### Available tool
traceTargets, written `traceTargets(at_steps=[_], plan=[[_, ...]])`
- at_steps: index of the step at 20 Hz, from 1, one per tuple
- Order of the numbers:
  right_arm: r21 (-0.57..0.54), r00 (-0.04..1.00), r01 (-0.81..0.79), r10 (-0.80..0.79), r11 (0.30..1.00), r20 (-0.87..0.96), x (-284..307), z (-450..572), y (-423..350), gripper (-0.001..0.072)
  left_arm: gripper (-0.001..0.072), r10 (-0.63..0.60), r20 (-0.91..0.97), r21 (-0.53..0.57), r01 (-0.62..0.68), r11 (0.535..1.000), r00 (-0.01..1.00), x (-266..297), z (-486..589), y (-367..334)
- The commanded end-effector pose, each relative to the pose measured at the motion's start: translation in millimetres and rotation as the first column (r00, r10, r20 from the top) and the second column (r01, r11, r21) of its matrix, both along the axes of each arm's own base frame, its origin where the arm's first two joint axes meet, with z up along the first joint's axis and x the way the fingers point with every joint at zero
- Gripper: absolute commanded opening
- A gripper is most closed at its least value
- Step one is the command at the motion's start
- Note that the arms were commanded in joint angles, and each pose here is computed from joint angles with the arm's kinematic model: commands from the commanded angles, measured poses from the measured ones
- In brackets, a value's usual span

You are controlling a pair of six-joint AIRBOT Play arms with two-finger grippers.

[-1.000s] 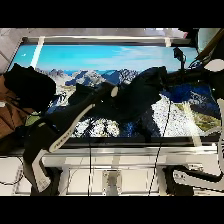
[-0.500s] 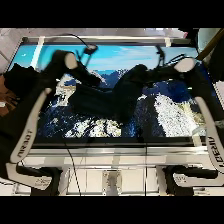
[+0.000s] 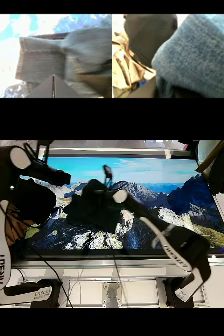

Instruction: Fold the clothes and pants, and hang the long-sleeved shirts on hangers.

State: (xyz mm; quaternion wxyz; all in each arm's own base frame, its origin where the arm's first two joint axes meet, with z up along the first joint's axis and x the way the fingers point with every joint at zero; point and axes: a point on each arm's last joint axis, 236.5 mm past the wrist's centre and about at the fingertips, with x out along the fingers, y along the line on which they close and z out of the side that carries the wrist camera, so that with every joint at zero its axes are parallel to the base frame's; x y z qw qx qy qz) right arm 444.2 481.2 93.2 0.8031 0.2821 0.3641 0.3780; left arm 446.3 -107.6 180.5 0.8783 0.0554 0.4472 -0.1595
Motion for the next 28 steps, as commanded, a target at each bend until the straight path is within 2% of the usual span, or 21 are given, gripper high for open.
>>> traceTargets(at_steps=[1, 4, 7, 9, 12, 13, 14, 15, 18, 20, 21, 25, 28], plan=[[0.024, 0.993, -0.029, 0.026, 0.999, 0.117, -7, 5, 52, 0.0575, 0.0015, 0.008, -0.019, 0.015, -0.007, 1.0, 1.0, -9, 2, 13], [-0.096, 0.974, -0.15, 0.164, 0.984, 0.157, -16, 10, 43, 0.0585, 0.0015, 0.007, -0.022, 0.017, -0.006, 1.0, 1.0, -9, 2, 14], [-0.252, 0.96, -0.278, 0.28, 0.927, -0.028, -14, -13, -26, 0.054, 0.0015, 0.007, -0.022, 0.017, -0.006, 1.0, 1.0, -9, 2, 14], [-0.371, 0.944, -0.325, 0.273, 0.87, -0.185, -9, -35, -103, 0.054, 0.0015, 0.007, -0.022, 0.017, -0.006, 1.0, 1.0, -10, 2, 14], [-0.462, 0.92, -0.334, 0.177, 0.822, -0.35, -3, -57, -207, 0.0551, 0.0015, 0.016, -0.022, 0.021, -0.016, 1.0, 1.0, -9, 2, 18], [-0.453, 0.909, -0.315, 0.128, 0.834, -0.397, -3, -68, -229, 0.0558, 0.0015, 0.022, -0.022, 0.023, -0.021, 1.0, 1.0, -8, 2, 20], [-0.416, 0.895, -0.28, 0.078, 0.865, -0.439, -2, -80, -240, 0.0658, 0.0015, 0.028, -0.022, 0.022, -0.027, 0.999, 0.999, -8, 2, 22], [-0.36, 0.878, -0.235, 0.038, 0.903, -0.477, -1, -93, -240, 0.0695, 0.0015, 0.032, -0.023, 0.019, -0.032, 0.999, 0.999, -8, 2, 22], [-0.155, 0.823, -0.06, -0.039, 0.986, -0.566, 4, -128, -215, 0.0696, 0.0015, 0.031, -0.023, 0.019, -0.031, 0.999, 0.999, -8, 2, 22], [0.004, 0.78, -0.034, 0.029, 0.999, -0.625, -4, -143, -193, 0.0697, 0.0015, 0.031, -0.023, 0.019, -0.031, 0.999, 0.999, -8, 2, 22], [0.049, 0.766, -0.03, 0.054, 0.998, -0.64, -5, -150, -186, 0.0697, 0.0015, 0.031, -0.023, 0.019, -0.031, 0.999, 0.999, -8, 2, 22], [0.173, 0.765, 0.004, 0.109, 0.985, -0.635, 2, -158, -159, 0.0697, 0.0014, 0.03, -0.023, 0.018, -0.03, 0.999, 0.999, -8, 2, 21], [0.14, 0.764, 0.061, 0.044, 0.988, -0.643, 10, -178, -150, 0.0697, 0.0015, 0.029, -0.023, 0.018, -0.029, 0.999, 0.999, -8, 2, 21]])
